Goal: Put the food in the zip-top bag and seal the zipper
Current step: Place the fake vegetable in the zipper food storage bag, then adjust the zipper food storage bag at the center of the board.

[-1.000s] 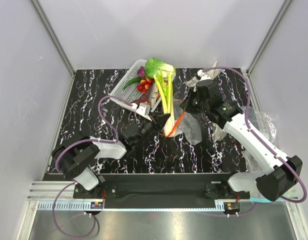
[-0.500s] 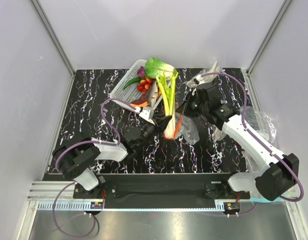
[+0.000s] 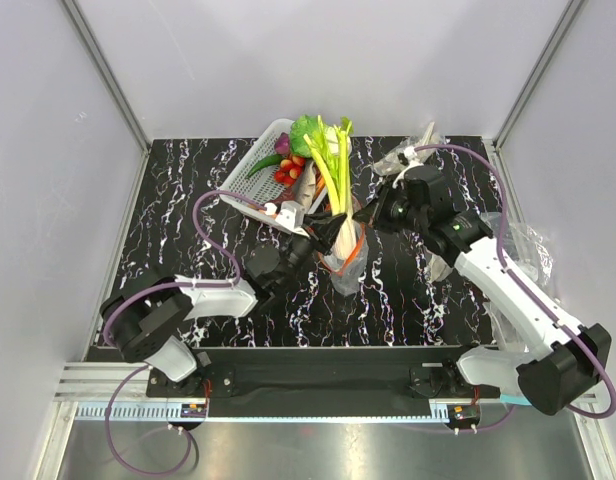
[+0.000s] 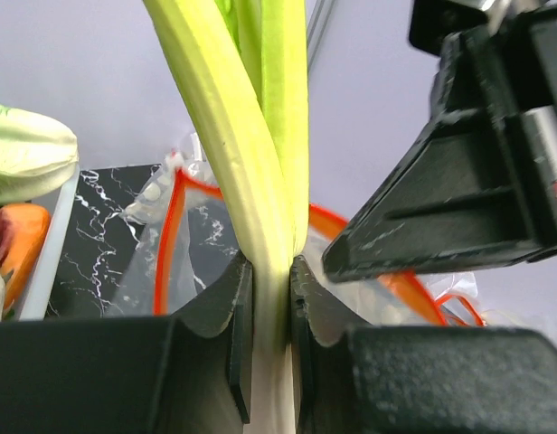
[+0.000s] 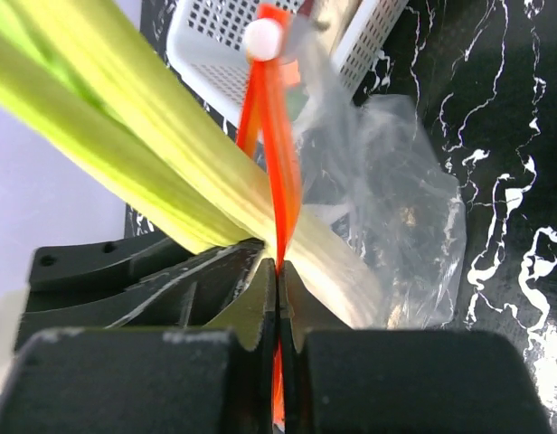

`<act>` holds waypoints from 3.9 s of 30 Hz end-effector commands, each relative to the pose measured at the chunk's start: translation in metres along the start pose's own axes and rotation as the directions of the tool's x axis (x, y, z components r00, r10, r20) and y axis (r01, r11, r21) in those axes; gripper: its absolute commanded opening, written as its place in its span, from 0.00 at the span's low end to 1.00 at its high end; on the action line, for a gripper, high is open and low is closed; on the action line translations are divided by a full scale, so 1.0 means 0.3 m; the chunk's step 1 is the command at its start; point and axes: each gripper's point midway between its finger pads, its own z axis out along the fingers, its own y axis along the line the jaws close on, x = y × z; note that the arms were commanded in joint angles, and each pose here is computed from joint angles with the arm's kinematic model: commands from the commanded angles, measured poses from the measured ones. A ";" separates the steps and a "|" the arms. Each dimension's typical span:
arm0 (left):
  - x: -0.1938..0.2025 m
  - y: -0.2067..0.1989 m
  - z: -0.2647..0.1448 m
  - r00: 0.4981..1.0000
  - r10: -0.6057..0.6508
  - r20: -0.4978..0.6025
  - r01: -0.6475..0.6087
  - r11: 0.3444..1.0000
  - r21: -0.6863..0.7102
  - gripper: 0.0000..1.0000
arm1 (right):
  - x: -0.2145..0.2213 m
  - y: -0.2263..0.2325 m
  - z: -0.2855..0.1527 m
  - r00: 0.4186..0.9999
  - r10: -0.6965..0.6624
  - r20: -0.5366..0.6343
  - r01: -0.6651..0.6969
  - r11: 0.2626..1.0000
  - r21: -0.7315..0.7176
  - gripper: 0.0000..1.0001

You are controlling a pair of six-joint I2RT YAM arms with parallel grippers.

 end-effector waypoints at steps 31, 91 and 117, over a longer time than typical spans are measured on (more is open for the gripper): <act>-0.003 -0.143 -0.047 0.984 -0.138 0.112 0.110 0.968 0.227 0.12 | -0.011 -0.131 0.038 0.980 -0.193 0.053 0.189 0.979 0.075 0.80; 0.148 -0.036 -0.046 0.726 -0.178 -0.665 0.163 0.983 -0.085 0.00 | -0.027 -0.080 0.000 0.921 -0.385 0.059 0.386 0.922 -0.006 0.07; 0.086 0.023 -0.016 0.774 -0.197 -0.602 0.155 0.980 -0.121 0.00 | 0.096 -0.106 -0.006 0.908 -0.389 -0.157 0.413 0.896 0.165 0.85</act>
